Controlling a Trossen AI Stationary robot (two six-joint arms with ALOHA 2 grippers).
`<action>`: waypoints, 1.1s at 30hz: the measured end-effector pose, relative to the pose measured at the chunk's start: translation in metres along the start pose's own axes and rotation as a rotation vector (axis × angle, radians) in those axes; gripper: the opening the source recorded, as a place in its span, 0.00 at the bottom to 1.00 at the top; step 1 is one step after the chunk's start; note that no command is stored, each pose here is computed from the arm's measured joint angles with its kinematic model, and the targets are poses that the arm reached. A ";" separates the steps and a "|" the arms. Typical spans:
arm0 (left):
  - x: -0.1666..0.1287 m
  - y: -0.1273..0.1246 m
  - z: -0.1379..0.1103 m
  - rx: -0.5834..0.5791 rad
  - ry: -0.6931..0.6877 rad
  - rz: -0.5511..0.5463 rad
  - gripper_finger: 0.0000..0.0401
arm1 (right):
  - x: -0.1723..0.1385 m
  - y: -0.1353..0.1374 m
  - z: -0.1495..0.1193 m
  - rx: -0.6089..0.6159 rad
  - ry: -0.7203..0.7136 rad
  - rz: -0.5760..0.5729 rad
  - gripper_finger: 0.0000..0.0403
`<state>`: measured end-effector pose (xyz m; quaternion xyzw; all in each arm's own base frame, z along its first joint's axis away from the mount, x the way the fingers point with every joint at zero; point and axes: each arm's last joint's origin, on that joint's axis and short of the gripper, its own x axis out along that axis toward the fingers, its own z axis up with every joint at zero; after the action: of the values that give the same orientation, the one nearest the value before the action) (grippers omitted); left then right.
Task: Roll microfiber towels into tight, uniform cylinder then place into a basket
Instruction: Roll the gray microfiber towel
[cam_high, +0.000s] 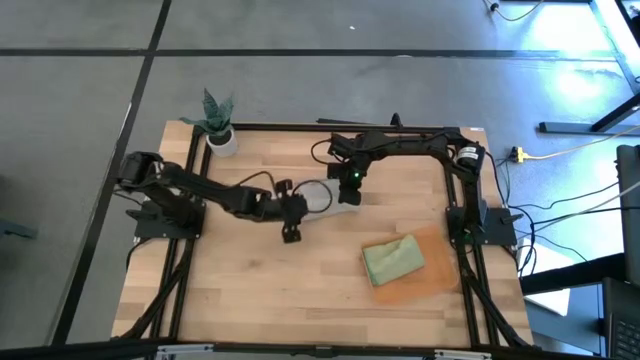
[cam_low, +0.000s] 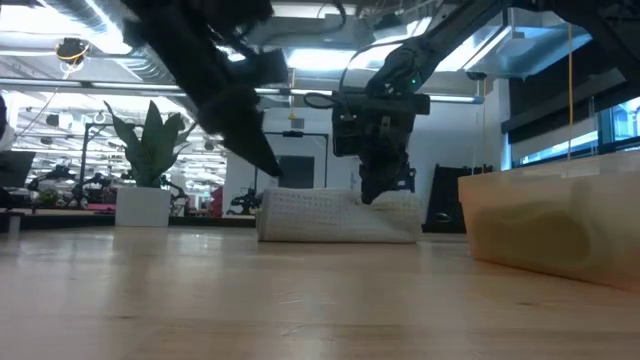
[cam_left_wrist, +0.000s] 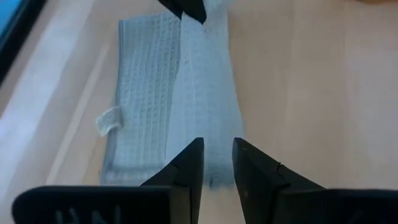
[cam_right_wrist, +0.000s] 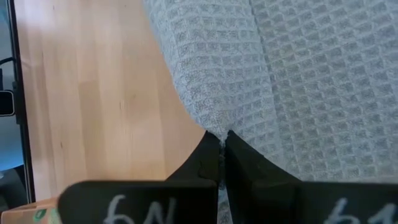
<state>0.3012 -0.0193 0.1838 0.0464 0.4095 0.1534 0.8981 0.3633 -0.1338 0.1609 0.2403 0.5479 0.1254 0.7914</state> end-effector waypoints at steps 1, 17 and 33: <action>0.006 0.003 0.001 -0.006 -0.004 -0.007 0.19 | 0.000 0.000 0.000 0.001 0.000 0.000 0.02; 0.040 0.012 -0.001 0.034 -0.006 -0.165 0.19 | 0.000 0.000 -0.001 0.005 0.005 0.000 0.02; 0.046 0.041 -0.002 -0.102 0.024 -0.174 0.19 | 0.000 0.001 -0.005 0.003 0.043 0.032 0.02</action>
<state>0.3189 0.0342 0.1578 -0.0370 0.4142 0.0963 0.9043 0.3583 -0.1317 0.1604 0.2477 0.5610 0.1423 0.7770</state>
